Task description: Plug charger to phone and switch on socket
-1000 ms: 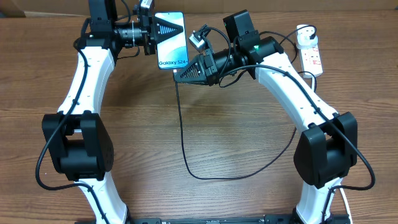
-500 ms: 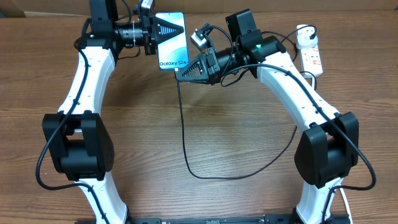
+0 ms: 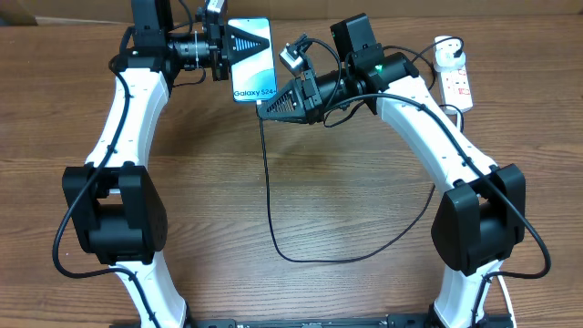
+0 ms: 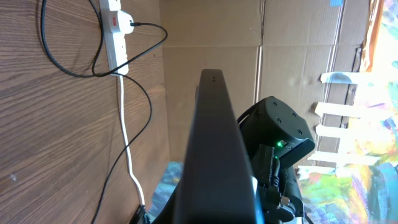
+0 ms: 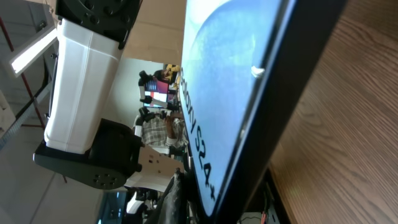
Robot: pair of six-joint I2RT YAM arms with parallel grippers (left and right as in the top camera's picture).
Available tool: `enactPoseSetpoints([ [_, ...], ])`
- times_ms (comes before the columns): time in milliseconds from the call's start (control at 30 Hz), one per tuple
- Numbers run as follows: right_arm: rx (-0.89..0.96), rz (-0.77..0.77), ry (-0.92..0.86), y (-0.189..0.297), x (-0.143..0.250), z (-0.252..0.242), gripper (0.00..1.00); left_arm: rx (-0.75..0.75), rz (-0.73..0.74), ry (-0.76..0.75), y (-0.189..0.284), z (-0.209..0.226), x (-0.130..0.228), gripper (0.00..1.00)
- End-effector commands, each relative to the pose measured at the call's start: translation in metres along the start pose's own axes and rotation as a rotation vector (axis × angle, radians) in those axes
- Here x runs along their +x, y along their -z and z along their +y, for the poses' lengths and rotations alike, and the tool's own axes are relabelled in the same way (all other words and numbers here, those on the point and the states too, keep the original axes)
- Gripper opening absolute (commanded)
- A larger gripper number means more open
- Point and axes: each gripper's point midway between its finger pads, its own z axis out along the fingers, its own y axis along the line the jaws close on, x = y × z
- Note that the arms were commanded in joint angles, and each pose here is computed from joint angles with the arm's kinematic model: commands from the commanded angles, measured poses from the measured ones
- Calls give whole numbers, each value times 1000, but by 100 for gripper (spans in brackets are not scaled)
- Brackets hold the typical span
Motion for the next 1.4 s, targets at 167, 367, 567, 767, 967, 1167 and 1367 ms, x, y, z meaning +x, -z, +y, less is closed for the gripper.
enactPoseSetpoints([
  [167, 7, -11, 42, 3, -1, 13, 4, 22, 39, -23, -6, -8, 9, 4],
  [367, 21, -13, 43, 0, -1, 11, 4, 22, 40, -21, -6, -8, 10, 4],
  [567, 22, -13, 43, 0, -1, 11, 4, 22, 40, -17, -6, -8, 10, 4],
  [767, 25, -14, 43, 0, -1, 10, 4, 22, 40, -17, -6, -8, 10, 4],
  [967, 28, -15, 44, 0, -1, 10, 4, 22, 40, -18, -6, -8, 10, 4],
  [1167, 26, -10, 51, -3, -1, 11, 4, 21, 43, -18, -8, -8, 10, 4],
  [1367, 38, -12, 47, -5, -1, 9, 4, 20, 52, -19, -13, -9, 13, 4],
])
